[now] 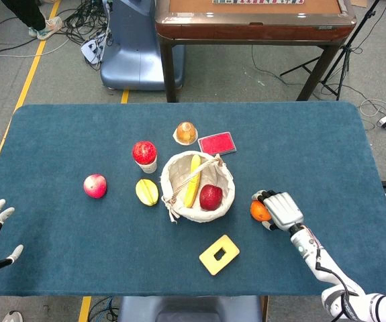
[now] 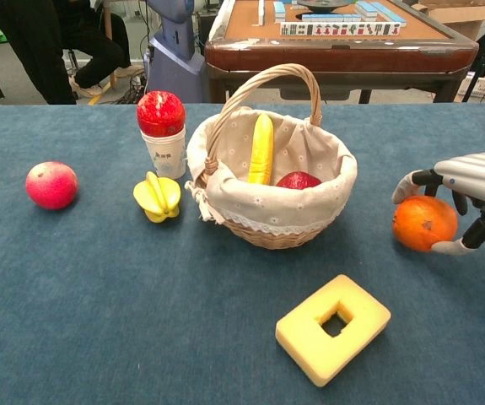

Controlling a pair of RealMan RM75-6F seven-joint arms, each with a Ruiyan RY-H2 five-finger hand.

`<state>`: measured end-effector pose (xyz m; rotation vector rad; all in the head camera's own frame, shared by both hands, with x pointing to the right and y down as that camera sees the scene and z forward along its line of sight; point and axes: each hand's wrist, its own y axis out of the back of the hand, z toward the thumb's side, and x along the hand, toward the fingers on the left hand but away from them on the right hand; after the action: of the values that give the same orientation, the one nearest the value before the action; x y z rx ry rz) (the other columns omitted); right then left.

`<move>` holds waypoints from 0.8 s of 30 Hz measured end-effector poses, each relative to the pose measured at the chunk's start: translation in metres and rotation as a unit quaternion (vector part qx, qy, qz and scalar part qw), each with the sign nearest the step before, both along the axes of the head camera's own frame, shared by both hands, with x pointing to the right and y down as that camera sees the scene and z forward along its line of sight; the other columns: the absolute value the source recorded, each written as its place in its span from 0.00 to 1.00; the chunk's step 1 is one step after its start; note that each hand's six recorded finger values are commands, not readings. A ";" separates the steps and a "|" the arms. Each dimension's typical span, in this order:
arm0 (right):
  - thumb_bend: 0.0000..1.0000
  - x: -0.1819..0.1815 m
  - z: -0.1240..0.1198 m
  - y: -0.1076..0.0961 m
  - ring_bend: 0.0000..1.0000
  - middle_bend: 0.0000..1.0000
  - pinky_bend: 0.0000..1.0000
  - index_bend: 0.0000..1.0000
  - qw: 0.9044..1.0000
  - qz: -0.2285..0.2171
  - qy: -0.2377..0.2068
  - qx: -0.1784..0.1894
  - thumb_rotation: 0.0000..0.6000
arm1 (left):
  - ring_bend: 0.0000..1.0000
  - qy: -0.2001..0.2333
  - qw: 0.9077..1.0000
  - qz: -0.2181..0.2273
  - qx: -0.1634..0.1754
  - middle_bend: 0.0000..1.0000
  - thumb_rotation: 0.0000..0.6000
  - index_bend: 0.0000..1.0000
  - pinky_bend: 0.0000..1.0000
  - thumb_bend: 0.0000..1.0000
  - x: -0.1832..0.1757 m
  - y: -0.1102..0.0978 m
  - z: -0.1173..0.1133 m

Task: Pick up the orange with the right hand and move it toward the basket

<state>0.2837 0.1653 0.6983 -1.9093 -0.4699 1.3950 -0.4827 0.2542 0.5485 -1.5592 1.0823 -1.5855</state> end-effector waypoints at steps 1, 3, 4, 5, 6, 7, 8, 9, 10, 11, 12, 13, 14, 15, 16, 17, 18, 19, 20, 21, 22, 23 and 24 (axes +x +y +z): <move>0.31 -0.001 -0.004 -0.001 0.36 0.36 0.56 0.36 1.000 0.001 -0.006 0.004 1.00 | 0.00 0.000 1.000 0.000 0.000 0.00 1.00 0.18 0.00 0.26 0.000 0.000 0.000; 0.31 -0.001 -0.012 -0.003 0.37 0.37 0.57 0.38 1.000 0.004 -0.016 0.011 1.00 | 0.00 0.000 1.000 0.000 -0.001 0.00 1.00 0.18 0.00 0.26 0.000 0.000 0.000; 0.31 -0.001 -0.019 -0.005 0.37 0.37 0.57 0.38 1.000 0.007 -0.024 0.017 1.00 | 0.00 0.000 1.000 0.001 -0.001 0.00 1.00 0.18 0.00 0.26 0.000 0.000 0.001; 0.31 -0.001 -0.025 -0.006 0.37 0.37 0.57 0.38 0.999 0.008 -0.031 0.022 1.00 | 0.00 0.000 1.000 0.001 -0.002 0.00 1.00 0.18 0.00 0.26 0.001 0.000 0.001; 0.31 -0.001 -0.031 -0.008 0.37 0.37 0.57 0.38 0.999 0.009 -0.037 0.028 1.00 | 0.00 0.000 1.000 0.001 -0.001 0.00 1.00 0.18 0.00 0.26 0.001 0.000 0.001; 0.31 -0.002 -0.040 -0.011 0.37 0.37 0.57 0.38 0.998 0.011 -0.048 0.036 1.00 | 0.00 0.000 1.000 0.001 0.000 0.00 1.00 0.18 0.00 0.26 0.001 -0.001 0.000; 0.31 -0.003 -0.046 -0.013 0.37 0.37 0.57 0.38 0.997 0.014 -0.057 0.042 1.00 | 0.00 0.001 1.000 0.001 0.000 0.00 1.00 0.18 0.00 0.26 0.001 -0.001 0.000; 0.31 -0.004 -0.053 -0.014 0.37 0.37 0.57 0.38 0.997 0.016 -0.067 0.047 1.00 | 0.00 0.001 1.000 0.001 0.000 0.00 1.00 0.18 0.00 0.26 0.001 -0.001 0.000; 0.31 -0.005 -0.061 -0.017 0.37 0.36 0.57 0.38 0.995 0.020 -0.081 0.053 1.00 | 0.00 0.001 1.000 0.001 0.000 0.00 1.00 0.18 0.00 0.26 0.001 -0.001 0.000; 0.31 -0.007 -0.067 -0.019 0.37 0.36 0.57 0.38 0.994 0.024 -0.093 0.056 1.00 | 0.00 0.002 1.000 0.001 0.000 0.00 1.00 0.18 0.00 0.26 0.001 0.000 0.000; 0.31 -0.009 -0.072 -0.020 0.37 0.36 0.57 0.38 0.992 0.027 -0.104 0.058 1.00 | 0.00 0.002 1.000 0.002 -0.001 0.00 1.00 0.18 0.00 0.26 0.001 0.000 0.001; 0.31 -0.013 -0.078 -0.022 0.37 0.35 0.57 0.38 0.991 0.031 -0.120 0.059 1.00 | 0.00 0.002 1.000 0.002 -0.001 0.00 1.00 0.18 0.00 0.26 0.001 0.000 0.001; 0.31 -0.017 -0.082 -0.023 0.37 0.34 0.57 0.38 0.989 0.033 -0.131 0.058 1.00 | 0.00 0.002 1.000 0.002 -0.001 0.00 1.00 0.18 0.00 0.26 0.001 0.000 0.001; 0.31 -0.021 -0.085 -0.025 0.37 0.34 0.57 0.38 0.988 0.034 -0.142 0.057 1.00 | 0.00 0.002 1.000 0.002 -0.001 0.00 1.00 0.18 0.00 0.26 0.001 0.000 0.001; 0.31 -0.027 -0.089 -0.027 0.37 0.32 0.57 0.38 0.986 0.032 -0.153 0.056 1.00 | 0.00 0.002 1.000 0.001 -0.001 0.00 1.00 0.18 0.00 0.26 0.001 0.000 0.001; 0.31 -0.031 -0.090 -0.029 0.37 0.31 0.57 0.38 0.985 0.029 -0.159 0.055 1.00 | 0.00 0.002 1.000 0.001 -0.001 0.00 1.00 0.18 0.00 0.26 0.001 0.000 0.001; 0.31 -0.036 -0.092 -0.030 0.37 0.31 0.57 0.38 0.985 0.027 -0.165 0.053 1.00 | 0.00 0.002 1.000 0.001 -0.001 0.00 1.00 0.18 0.00 0.26 0.001 0.000 0.001; 0.31 -0.043 -0.092 -0.031 0.37 0.30 0.57 0.38 0.983 0.025 -0.172 0.049 1.00 | 0.00 0.002 1.000 0.000 0.000 0.00 1.00 0.18 0.00 0.26 0.000 0.000 0.000; 0.31 -0.049 -0.093 -0.032 0.36 0.29 0.57 0.37 0.983 0.025 -0.179 0.045 1.00 | 0.00 0.002 1.000 -0.001 0.000 0.00 1.00 0.18 0.00 0.26 0.000 0.001 0.000; 0.31 -0.054 -0.093 -0.033 0.36 0.28 0.57 0.36 0.982 0.025 -0.185 0.041 1.00 | 0.00 0.001 1.000 -0.002 0.001 0.00 1.00 0.18 0.00 0.26 0.000 0.001 -0.001; 0.31 -0.061 -0.092 -0.034 0.34 0.27 0.57 0.33 0.980 0.026 -0.192 0.035 1.00 | 0.00 0.001 1.000 -0.002 0.001 0.00 1.00 0.18 0.00 0.26 -0.001 0.001 -0.001; 0.31 -0.065 -0.091 -0.034 0.32 0.24 0.57 0.29 0.980 0.027 -0.197 0.031 1.00 | 0.00 0.001 1.000 -0.002 0.001 0.00 1.00 0.18 0.00 0.26 -0.001 0.001 -0.001; 0.31 -0.069 -0.090 -0.034 0.30 0.23 0.57 0.26 0.979 0.028 -0.200 0.028 1.00 | 0.00 0.001 1.000 -0.003 0.001 0.00 1.00 0.18 0.00 0.26 -0.001 0.002 -0.001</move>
<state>0.2146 0.1313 0.6078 -2.1495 -0.7508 1.0157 -0.4842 0.2558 0.5474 -1.5575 1.0900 -1.5868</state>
